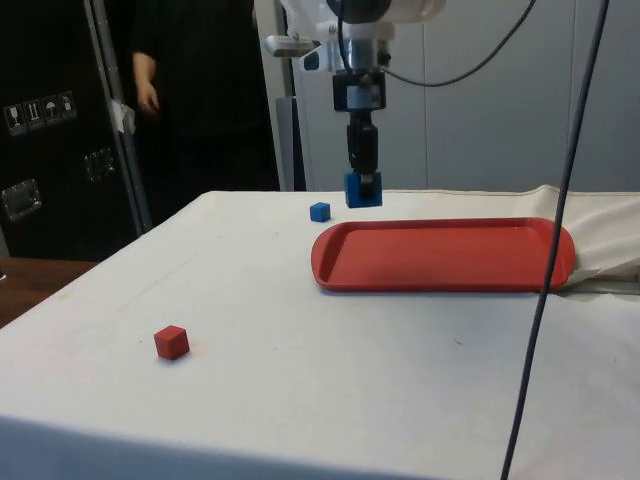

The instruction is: Pick up the largest block and place it onto the tray.

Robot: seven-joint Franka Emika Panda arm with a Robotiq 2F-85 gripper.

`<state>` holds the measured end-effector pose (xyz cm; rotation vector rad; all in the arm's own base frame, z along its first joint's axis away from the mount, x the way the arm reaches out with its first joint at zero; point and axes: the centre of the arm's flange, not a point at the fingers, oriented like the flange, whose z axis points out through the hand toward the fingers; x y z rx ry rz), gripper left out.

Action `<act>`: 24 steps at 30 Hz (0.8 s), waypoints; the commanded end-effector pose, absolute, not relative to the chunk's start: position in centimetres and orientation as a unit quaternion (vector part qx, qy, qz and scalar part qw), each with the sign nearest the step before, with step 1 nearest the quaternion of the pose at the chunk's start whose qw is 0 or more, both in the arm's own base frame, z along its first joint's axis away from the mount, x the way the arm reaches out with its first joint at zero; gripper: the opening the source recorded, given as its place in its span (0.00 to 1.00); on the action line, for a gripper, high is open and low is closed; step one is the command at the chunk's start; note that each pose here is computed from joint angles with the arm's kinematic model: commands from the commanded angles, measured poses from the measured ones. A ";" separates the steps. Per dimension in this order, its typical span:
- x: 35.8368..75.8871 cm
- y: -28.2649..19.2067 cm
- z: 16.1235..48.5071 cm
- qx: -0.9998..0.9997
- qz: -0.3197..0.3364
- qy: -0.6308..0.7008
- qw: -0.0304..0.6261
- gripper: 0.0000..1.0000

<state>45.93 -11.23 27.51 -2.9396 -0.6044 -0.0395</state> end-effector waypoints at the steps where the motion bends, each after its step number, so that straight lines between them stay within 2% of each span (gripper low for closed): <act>1: 45.8 -11.2 27.4 -0.977 -0.012 -0.203 0.068 0.00; 24: 43.3 -10.6 24.7 -0.975 -0.006 -0.222 0.006 0.00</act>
